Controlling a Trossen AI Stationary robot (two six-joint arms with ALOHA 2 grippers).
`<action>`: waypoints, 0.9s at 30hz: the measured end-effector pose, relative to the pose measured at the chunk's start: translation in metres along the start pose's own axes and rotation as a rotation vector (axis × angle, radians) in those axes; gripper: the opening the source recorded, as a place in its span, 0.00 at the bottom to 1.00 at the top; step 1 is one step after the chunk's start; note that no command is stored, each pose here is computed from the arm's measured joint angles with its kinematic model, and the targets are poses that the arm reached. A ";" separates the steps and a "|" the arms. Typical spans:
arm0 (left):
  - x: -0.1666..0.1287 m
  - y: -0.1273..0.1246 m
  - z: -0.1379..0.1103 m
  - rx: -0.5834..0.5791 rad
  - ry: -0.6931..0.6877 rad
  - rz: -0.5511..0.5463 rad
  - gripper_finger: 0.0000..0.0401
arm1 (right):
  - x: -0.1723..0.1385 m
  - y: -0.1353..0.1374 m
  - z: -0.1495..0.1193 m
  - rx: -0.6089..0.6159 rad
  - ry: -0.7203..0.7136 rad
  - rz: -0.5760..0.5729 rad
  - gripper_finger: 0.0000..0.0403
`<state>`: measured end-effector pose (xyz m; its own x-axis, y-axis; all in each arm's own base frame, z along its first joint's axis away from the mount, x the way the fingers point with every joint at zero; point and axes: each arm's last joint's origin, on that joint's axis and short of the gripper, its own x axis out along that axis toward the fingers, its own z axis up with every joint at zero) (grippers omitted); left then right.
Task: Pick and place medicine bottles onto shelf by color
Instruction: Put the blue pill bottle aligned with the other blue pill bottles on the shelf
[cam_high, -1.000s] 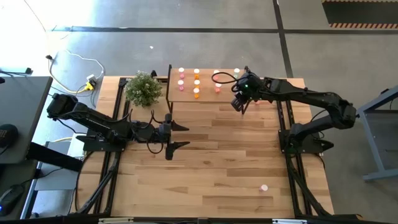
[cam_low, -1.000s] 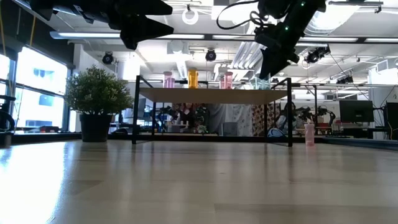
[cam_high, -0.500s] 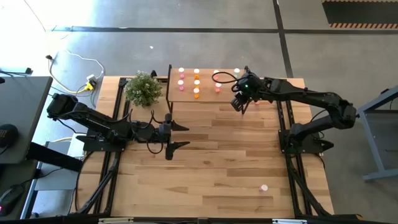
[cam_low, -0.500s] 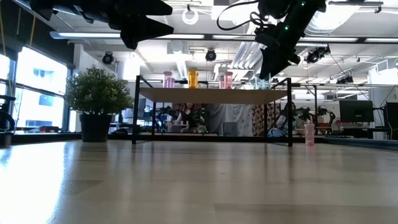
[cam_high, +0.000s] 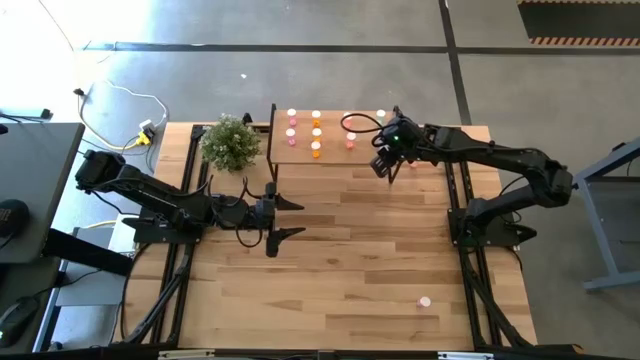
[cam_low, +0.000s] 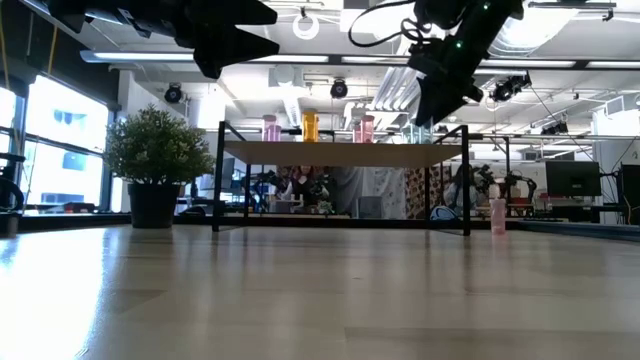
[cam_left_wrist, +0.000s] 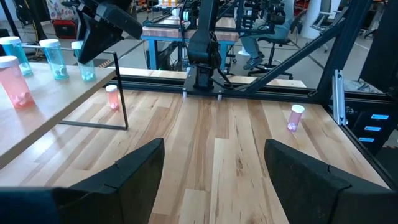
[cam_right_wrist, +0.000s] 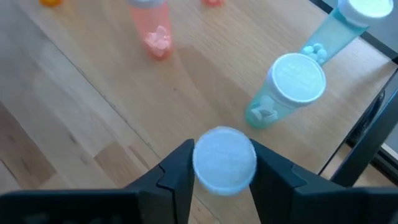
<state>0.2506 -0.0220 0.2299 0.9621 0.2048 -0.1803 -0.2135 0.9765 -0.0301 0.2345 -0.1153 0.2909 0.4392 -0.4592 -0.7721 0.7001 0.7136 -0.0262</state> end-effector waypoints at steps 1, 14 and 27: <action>0.000 0.000 0.000 0.000 0.000 0.000 0.66 | 0.001 0.000 0.000 0.001 0.004 -0.001 0.33; 0.000 0.000 0.000 0.000 0.001 -0.003 0.66 | 0.009 0.002 -0.001 -0.005 0.027 -0.011 0.42; 0.000 0.000 0.000 0.001 0.001 -0.003 0.66 | 0.009 0.002 -0.001 0.011 0.026 -0.007 0.52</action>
<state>0.2506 -0.0221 0.2298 0.9624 0.2019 -0.1816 -0.2106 0.9771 -0.0299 0.2396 -0.1177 0.2830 0.4200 -0.4502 -0.7880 0.7092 0.7046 -0.0245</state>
